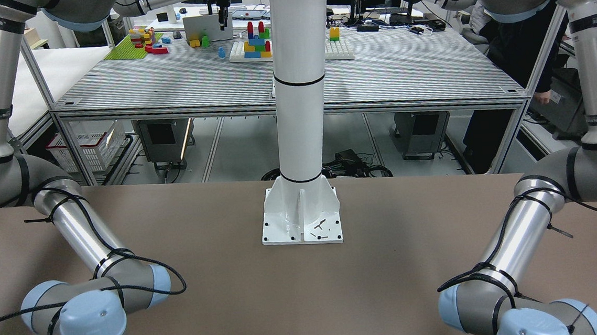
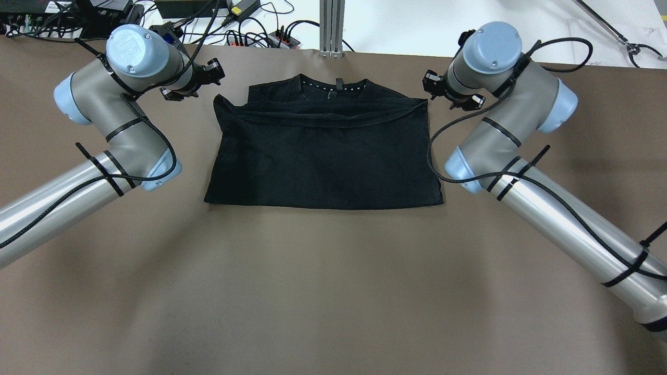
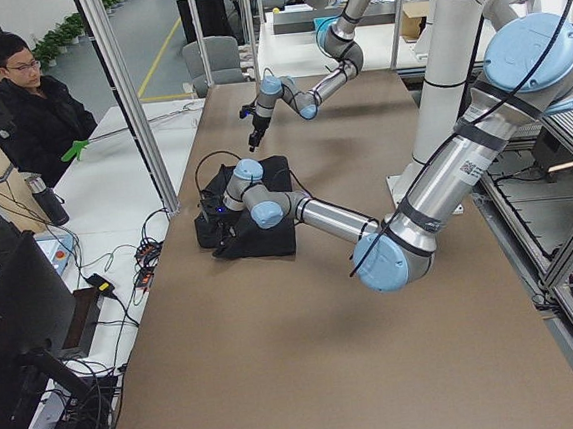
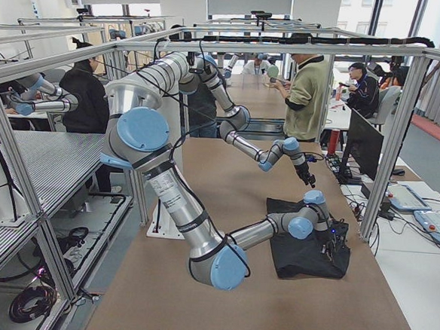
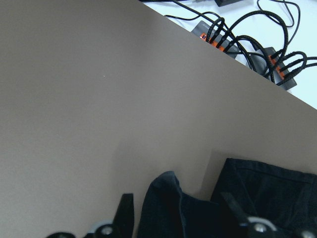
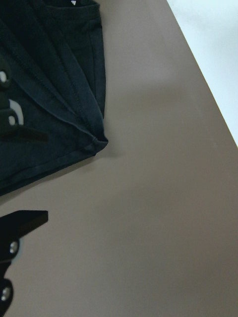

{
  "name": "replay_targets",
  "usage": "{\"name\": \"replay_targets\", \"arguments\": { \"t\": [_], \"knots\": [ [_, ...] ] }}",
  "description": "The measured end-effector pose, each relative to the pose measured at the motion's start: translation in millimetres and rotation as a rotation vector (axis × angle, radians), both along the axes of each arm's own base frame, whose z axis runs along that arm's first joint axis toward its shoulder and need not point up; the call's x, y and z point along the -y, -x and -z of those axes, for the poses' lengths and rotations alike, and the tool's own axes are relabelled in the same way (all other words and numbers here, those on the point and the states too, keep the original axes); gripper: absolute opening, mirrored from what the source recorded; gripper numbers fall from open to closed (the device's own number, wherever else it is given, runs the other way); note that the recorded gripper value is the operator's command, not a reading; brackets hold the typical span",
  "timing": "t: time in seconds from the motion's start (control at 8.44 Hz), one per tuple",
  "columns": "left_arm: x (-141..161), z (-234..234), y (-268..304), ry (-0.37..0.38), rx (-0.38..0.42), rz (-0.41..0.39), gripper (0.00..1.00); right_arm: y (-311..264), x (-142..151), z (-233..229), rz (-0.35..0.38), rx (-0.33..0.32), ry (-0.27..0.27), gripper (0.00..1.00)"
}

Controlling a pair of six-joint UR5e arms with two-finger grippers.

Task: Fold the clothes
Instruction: 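Release the hem and raise both grippers above the folded shirt, then grasp the folded shirt's corner nearest the right gripper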

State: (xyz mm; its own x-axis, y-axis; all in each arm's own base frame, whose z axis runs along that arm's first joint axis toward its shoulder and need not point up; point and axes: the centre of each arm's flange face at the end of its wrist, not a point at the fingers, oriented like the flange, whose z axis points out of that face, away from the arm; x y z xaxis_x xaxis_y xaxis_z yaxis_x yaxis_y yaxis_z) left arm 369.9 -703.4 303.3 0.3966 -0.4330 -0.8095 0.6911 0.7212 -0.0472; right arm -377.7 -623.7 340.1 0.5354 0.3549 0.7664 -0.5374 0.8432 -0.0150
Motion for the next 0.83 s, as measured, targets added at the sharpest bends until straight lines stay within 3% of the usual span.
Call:
{"name": "replay_targets", "arguments": {
  "t": [0.24,0.36,0.59,0.83],
  "knots": [
    [2,5,1,-0.008,-0.002,0.005,0.67,12,-78,-26,0.088,0.027,-0.029,0.62],
    [1,7,2,-0.011,-0.004,0.006,0.67,16,-103,-33,0.117,0.032,-0.034,0.61],
    [1,11,3,-0.015,-0.011,0.005,0.67,27,-122,-44,0.143,0.022,-0.031,0.59],
    [-2,15,5,-0.023,-0.017,0.008,0.67,35,-123,-56,0.148,0.008,-0.026,0.58]
  ]
}}
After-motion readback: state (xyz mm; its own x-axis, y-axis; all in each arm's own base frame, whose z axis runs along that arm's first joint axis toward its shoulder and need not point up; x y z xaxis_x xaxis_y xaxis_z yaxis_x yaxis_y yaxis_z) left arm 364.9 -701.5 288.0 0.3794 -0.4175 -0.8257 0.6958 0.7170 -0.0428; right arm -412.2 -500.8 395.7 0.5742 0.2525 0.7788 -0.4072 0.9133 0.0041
